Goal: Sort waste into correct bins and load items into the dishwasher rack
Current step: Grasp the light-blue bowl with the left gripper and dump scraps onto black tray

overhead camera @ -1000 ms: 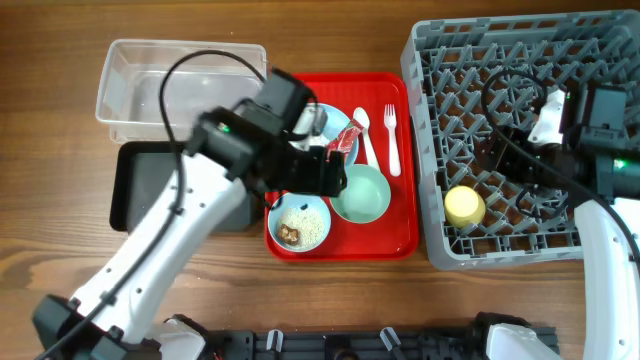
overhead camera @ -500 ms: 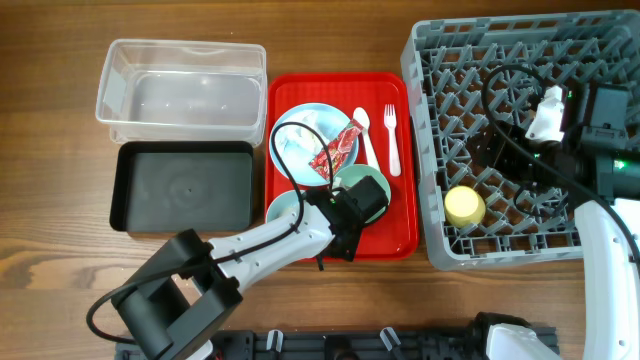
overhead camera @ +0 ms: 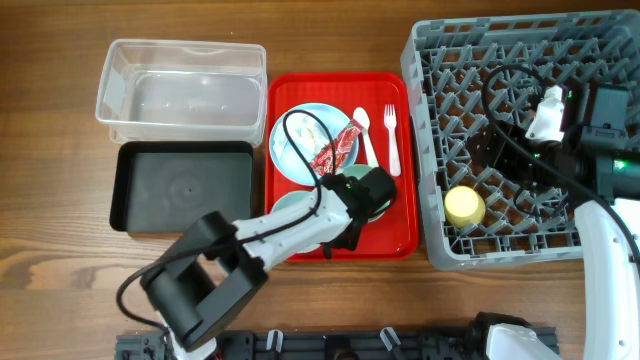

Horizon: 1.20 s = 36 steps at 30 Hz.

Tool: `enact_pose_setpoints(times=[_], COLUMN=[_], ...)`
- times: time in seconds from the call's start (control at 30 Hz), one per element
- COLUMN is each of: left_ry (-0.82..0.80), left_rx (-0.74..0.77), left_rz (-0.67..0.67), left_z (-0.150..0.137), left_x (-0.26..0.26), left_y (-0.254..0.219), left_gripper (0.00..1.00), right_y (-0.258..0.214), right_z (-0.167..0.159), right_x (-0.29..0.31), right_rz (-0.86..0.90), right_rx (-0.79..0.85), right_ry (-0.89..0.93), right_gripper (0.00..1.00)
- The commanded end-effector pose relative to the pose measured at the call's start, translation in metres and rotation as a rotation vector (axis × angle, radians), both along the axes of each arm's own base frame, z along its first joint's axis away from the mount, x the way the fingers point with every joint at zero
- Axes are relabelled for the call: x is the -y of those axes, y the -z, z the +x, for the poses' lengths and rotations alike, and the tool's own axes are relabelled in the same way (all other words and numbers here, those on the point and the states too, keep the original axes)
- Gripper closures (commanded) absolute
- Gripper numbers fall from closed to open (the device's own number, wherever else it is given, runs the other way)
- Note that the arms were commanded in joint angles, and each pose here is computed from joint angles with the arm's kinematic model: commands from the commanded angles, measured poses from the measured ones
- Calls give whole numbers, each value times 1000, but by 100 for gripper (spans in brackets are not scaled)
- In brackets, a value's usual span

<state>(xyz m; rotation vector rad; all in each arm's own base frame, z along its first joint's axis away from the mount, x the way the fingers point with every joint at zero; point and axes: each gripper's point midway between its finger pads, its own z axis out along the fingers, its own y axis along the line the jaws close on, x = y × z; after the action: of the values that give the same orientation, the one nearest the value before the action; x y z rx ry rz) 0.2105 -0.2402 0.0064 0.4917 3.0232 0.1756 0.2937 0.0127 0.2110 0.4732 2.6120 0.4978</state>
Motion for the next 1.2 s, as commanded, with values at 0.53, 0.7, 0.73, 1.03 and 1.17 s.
enact_pose_setpoints(times=[0.53, 0.7, 0.73, 1.03, 1.17], left_ry=[-570, -478, -469, -559, -566], left_rx=[-86, 32, 42, 1, 7], left_rz=[-1243, -1641, -1684, -1569, -1707], left_z=[102, 98, 99, 94, 93], left_x=[-161, -182, -183, -192, -191], left_y=[-173, -171, -176, -151, -174], left_gripper=[96, 96, 96, 96, 96], right_y=[-8, -8, -8, -9, -8], right_z=[-4, -4, -4, -4, -4], right_x=[-5, -5, -5, -5, -5], right_rz=[17, 17, 18, 16, 16], right_rx=[12, 11, 12, 14, 12], right_ry=[-11, -10, -10, -12, -13], right_gripper=[22, 22, 22, 21, 21])
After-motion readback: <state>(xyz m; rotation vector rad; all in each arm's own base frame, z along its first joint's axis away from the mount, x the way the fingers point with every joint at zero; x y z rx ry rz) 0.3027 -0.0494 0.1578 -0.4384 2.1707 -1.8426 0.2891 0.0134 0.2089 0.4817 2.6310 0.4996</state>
